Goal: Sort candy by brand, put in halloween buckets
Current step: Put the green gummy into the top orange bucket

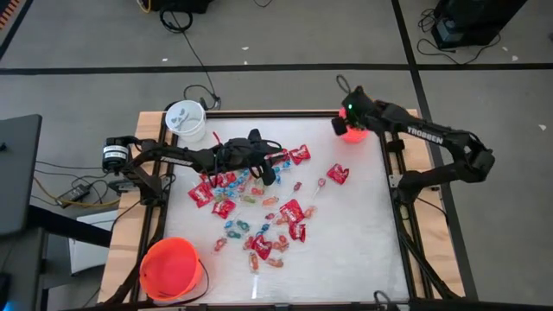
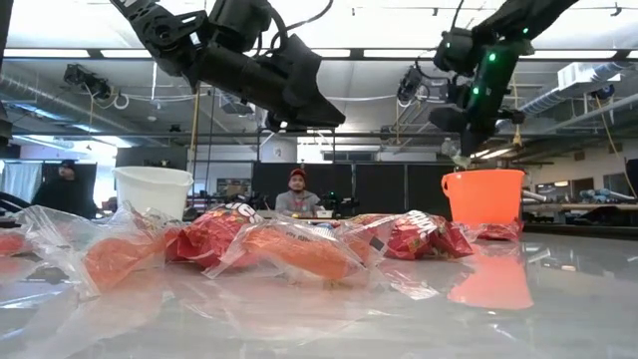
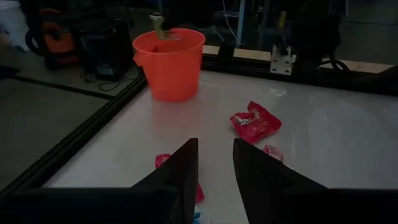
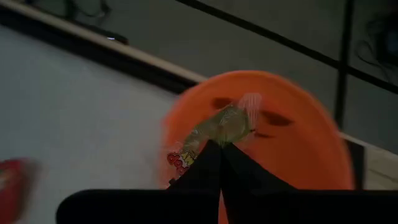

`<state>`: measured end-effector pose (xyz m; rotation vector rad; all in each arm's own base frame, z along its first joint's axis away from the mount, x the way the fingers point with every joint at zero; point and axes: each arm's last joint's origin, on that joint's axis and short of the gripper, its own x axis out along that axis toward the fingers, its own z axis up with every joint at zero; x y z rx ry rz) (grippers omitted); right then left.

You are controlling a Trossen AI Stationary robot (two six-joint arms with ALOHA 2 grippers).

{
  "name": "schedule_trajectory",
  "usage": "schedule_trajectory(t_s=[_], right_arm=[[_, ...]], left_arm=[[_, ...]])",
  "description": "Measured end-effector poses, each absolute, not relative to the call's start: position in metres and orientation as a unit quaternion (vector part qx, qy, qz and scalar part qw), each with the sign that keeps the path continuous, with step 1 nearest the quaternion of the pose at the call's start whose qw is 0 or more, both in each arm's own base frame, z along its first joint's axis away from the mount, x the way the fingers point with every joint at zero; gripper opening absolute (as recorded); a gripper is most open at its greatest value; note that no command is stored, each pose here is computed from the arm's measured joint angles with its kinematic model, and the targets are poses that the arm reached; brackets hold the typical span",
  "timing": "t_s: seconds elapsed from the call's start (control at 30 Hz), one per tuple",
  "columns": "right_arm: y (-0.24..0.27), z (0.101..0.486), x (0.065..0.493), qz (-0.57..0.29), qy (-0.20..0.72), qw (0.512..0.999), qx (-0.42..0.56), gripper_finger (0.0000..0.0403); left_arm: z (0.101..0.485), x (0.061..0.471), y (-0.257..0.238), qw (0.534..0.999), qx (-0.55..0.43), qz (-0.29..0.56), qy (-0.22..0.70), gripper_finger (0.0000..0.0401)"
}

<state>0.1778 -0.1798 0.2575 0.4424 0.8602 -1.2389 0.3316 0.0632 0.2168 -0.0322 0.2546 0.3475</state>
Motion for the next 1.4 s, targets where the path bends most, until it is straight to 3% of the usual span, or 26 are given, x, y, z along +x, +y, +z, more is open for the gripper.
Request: schedule_trajectory(t_s=[0.27, 0.37, 0.5, 0.7, 0.9, 1.1, 1.27, 1.4], right_arm=[[-0.211, 0.246, 0.163, -0.584, 0.418, 0.66, 0.222, 0.0012], [-0.219, 0.232, 0.162, -0.552, 0.446, 0.659, 0.249, 0.0016], [-0.222, 0.22, 0.168, -0.508, 0.47, 0.672, 0.264, 0.0039], [-0.222, 0.227, 0.167, -0.535, 0.459, 0.67, 0.232, 0.0093], [-0.199, 0.262, 0.173, -0.511, 0.405, 0.736, 0.183, 0.0133], [-0.141, 0.292, 0.195, -0.405, 0.334, 0.841, 0.131, 0.0141], [-0.082, 0.289, 0.212, -0.315, 0.281, 0.9, 0.104, 0.0138], [-0.047, 0.264, 0.226, -0.25, 0.266, 0.922, 0.126, 0.0138]], left_arm=[[0.213, 0.331, 0.063, 0.974, -0.004, 0.171, 0.146, 0.0106], [0.212, 0.33, 0.063, 0.973, -0.002, 0.17, 0.156, 0.0106], [0.211, 0.33, 0.063, 0.972, -0.002, 0.17, 0.16, 0.0106], [0.208, 0.329, 0.063, 0.97, -0.001, 0.17, 0.174, 0.0106], [0.199, 0.323, 0.072, 0.957, -0.008, 0.183, 0.223, 0.0106], [0.179, 0.31, 0.07, 0.916, -0.036, 0.212, 0.338, 0.0105], [0.166, 0.299, 0.056, 0.879, -0.091, 0.233, 0.407, 0.0105], [0.167, 0.303, 0.029, 0.885, -0.103, 0.219, 0.397, 0.0105]])
